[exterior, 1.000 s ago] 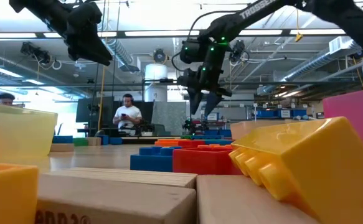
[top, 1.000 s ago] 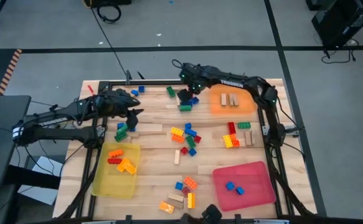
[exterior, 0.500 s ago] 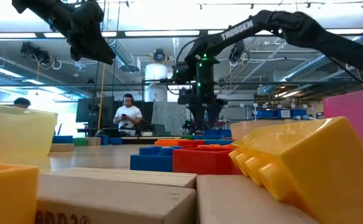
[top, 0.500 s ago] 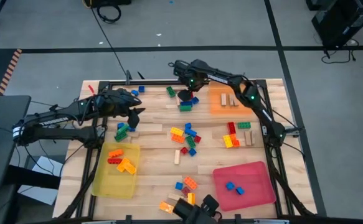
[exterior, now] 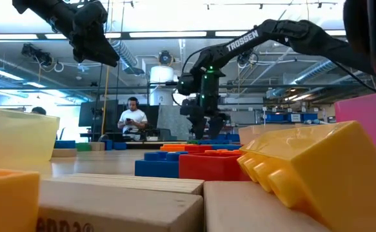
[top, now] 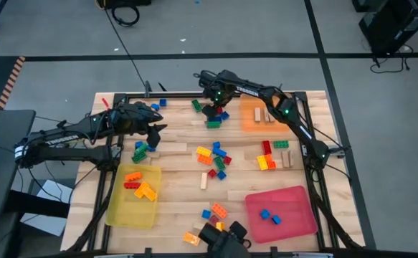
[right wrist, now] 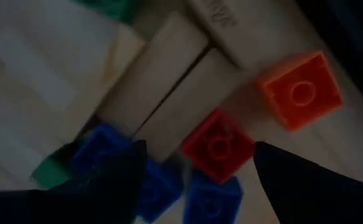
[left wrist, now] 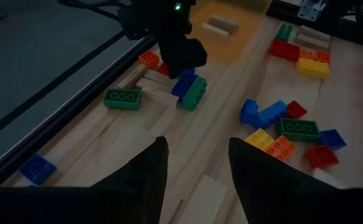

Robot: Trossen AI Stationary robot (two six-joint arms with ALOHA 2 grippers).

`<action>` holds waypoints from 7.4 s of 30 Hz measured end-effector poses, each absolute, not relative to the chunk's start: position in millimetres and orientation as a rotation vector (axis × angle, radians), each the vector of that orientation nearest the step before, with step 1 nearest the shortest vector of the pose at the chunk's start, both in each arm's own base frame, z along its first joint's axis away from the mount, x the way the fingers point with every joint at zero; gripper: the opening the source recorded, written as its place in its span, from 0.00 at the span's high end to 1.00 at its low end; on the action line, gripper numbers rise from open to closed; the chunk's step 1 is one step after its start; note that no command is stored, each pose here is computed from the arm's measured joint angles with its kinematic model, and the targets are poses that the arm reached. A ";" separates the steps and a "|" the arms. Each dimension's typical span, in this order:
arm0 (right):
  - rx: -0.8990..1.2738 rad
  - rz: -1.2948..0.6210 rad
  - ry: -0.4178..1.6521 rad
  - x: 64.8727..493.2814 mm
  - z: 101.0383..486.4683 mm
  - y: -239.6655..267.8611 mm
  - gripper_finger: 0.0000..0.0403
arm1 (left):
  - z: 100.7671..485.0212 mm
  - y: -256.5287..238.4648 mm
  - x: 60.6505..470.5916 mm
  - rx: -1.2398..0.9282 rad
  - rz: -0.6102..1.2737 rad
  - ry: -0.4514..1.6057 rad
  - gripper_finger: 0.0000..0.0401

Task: Sort blocks by size
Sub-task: Put the small red game piece into the red bin, then put the large green game piece into the yellow bin

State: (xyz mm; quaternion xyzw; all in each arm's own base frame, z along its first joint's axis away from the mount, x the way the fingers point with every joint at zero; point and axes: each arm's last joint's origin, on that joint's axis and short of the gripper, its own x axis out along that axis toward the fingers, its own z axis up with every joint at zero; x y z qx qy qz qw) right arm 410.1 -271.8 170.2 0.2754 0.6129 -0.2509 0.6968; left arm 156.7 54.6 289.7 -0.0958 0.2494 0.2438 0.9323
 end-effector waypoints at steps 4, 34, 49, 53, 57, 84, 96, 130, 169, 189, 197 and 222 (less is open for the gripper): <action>0.631 -0.577 1.391 405.2 162.1 -279.1 0.25 | 289.9 54.6 156.7 -0.196 0.499 0.510 0.56; 0.619 -0.427 1.390 409.8 156.4 -275.0 0.77 | 290.1 55.3 156.4 -0.188 0.524 0.508 0.56; 0.574 -0.355 1.440 418.9 161.5 -250.6 0.76 | 290.2 55.9 156.2 -0.182 0.543 0.507 0.56; 0.543 -0.377 1.415 416.8 179.4 -247.9 0.75 | 290.3 55.9 156.2 -0.182 0.544 0.507 0.56; 0.520 -0.381 1.361 413.8 206.5 -242.6 0.75 | 290.3 55.9 156.2 -0.181 0.545 0.506 0.56; 0.476 -0.491 1.187 361.8 385.6 -49.9 0.75 | 297.3 57.2 159.7 -0.177 0.548 0.425 0.56; 0.618 -0.627 1.222 322.6 370.4 82.2 0.75 | 295.1 56.7 158.7 -0.185 0.543 0.450 0.56; 0.939 -0.620 1.518 259.2 193.4 207.4 0.68 | 294.1 56.5 158.3 -0.180 0.542 0.462 0.56; 0.686 -0.620 0.935 201.0 363.0 109.5 0.37 | 292.8 56.8 162.8 -0.293 0.531 0.433 0.49; 0.570 -0.402 0.970 160.6 287.7 12.9 0.42 | 286.6 70.3 205.1 -0.581 0.573 0.249 0.42; 0.508 -0.378 1.021 159.8 273.4 9.1 0.43 | 276.9 72.0 210.1 -0.615 0.600 0.303 0.42; 0.520 -0.341 0.915 169.1 279.1 9.7 0.45 | 247.1 152.3 135.9 -0.810 1.039 0.898 0.42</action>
